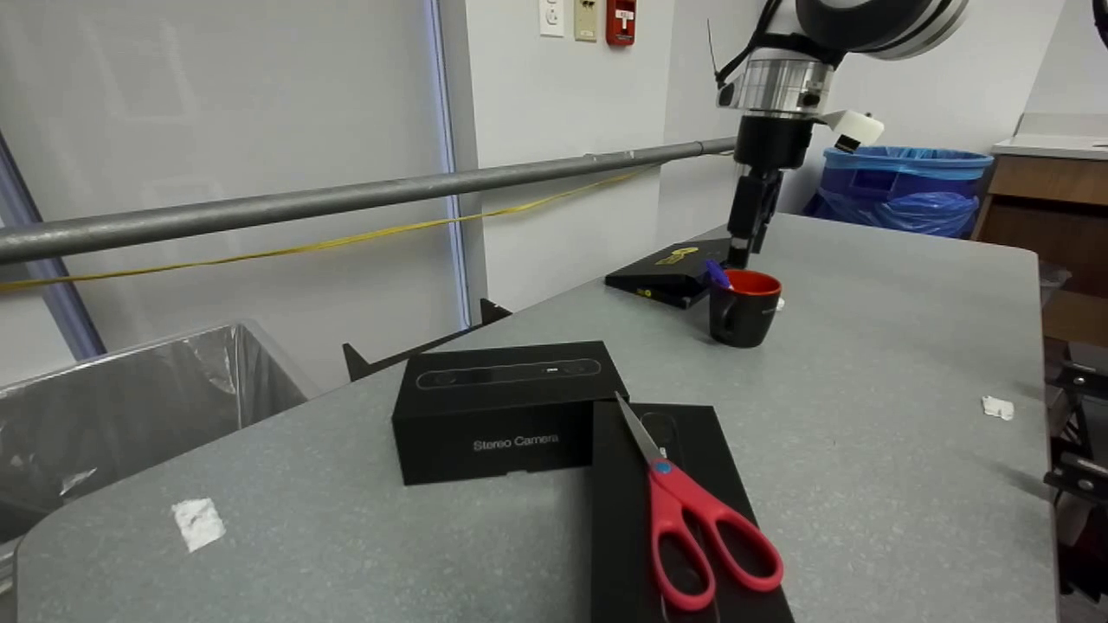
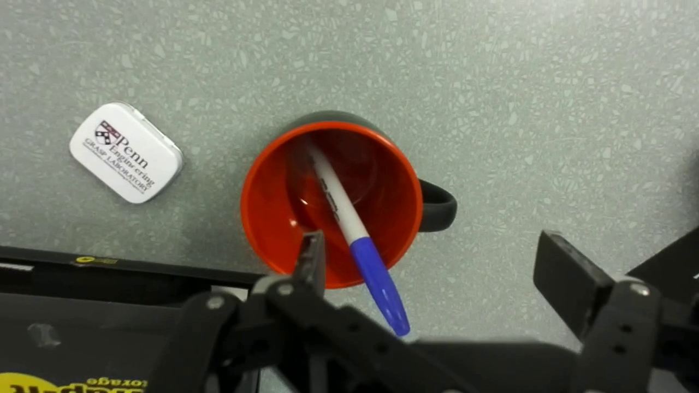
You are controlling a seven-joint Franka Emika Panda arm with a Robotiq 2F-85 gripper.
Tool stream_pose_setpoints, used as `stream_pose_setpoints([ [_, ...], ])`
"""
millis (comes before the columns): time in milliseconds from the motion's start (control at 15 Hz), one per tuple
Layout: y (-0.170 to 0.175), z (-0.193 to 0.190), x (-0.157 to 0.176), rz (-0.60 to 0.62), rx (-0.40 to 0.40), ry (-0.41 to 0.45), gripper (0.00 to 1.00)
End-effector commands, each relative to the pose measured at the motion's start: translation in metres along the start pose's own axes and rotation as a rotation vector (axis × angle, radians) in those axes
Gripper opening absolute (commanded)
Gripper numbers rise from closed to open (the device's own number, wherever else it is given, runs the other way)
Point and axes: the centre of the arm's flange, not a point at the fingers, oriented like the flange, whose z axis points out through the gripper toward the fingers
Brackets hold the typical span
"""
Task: Remove the pen from the mug cup and out on the table
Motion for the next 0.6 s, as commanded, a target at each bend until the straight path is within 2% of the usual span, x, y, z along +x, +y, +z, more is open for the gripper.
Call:
stream_pose_setpoints([
  [0,0.009,0.012,0.014,-0.055,-0.016,0.019,1.0],
  [533,0.021,0.021,0.029,-0.128,0.03,0.074,1.0],
])
